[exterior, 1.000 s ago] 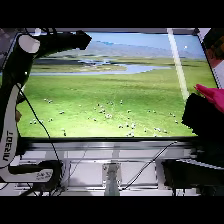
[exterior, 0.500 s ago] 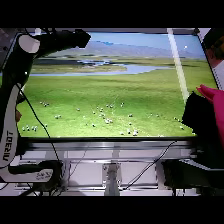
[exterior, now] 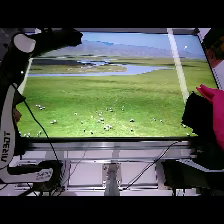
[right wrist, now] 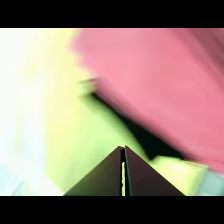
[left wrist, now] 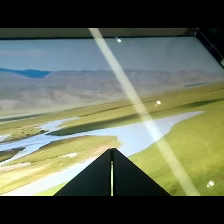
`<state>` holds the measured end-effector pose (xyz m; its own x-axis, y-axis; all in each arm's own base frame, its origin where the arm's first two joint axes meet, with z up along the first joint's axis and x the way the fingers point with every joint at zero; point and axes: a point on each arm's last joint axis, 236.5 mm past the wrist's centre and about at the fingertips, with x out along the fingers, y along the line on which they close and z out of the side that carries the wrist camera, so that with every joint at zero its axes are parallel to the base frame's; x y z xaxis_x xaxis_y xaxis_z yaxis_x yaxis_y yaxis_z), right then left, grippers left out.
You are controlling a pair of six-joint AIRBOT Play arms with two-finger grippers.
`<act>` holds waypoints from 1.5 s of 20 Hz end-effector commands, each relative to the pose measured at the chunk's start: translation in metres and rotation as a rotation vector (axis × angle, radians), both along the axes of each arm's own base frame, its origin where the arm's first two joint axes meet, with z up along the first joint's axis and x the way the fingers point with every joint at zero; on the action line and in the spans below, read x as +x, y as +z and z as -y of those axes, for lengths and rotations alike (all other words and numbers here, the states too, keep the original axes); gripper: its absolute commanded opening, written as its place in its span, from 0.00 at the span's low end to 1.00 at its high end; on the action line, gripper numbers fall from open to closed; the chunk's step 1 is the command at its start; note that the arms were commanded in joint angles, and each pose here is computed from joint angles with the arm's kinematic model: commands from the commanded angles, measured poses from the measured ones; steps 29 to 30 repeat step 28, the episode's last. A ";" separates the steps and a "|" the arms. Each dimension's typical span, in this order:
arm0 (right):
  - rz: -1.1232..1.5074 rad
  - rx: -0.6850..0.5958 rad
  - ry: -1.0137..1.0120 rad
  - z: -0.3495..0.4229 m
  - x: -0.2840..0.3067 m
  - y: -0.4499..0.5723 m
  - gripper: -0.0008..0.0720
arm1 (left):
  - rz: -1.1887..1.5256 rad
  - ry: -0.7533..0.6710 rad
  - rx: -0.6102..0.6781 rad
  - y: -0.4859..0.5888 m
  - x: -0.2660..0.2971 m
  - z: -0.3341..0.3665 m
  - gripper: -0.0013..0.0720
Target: Fold the clothes and pants, and hang the long-sleeved shirts on hangers.
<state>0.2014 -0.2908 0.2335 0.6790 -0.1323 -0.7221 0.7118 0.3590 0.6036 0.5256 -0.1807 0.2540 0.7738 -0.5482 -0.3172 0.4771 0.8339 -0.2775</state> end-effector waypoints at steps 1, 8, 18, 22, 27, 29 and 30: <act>0.356 0.005 0.387 -0.092 0.108 0.070 0.03 | 0.002 0.009 0.025 0.025 -0.024 -0.033 0.03; 0.471 -0.021 0.897 -0.284 0.184 0.110 0.02 | 0.059 0.211 0.167 0.106 -0.132 -0.125 0.03; 0.518 0.000 1.043 -0.354 0.193 0.118 0.03 | 0.138 0.267 0.163 0.155 -0.234 -0.129 0.03; 0.526 -0.007 1.029 -0.352 0.195 0.120 0.03 | 0.151 0.268 0.163 0.159 -0.240 -0.128 0.03; 0.526 -0.007 1.029 -0.352 0.195 0.120 0.03 | 0.151 0.268 0.164 0.158 -0.239 -0.128 0.03; 0.526 -0.007 1.029 -0.352 0.195 0.120 0.03 | 0.150 0.268 0.163 0.158 -0.239 -0.128 0.03; 0.526 -0.007 1.029 -0.352 0.195 0.120 0.03 | 0.150 0.268 0.163 0.158 -0.239 -0.128 0.03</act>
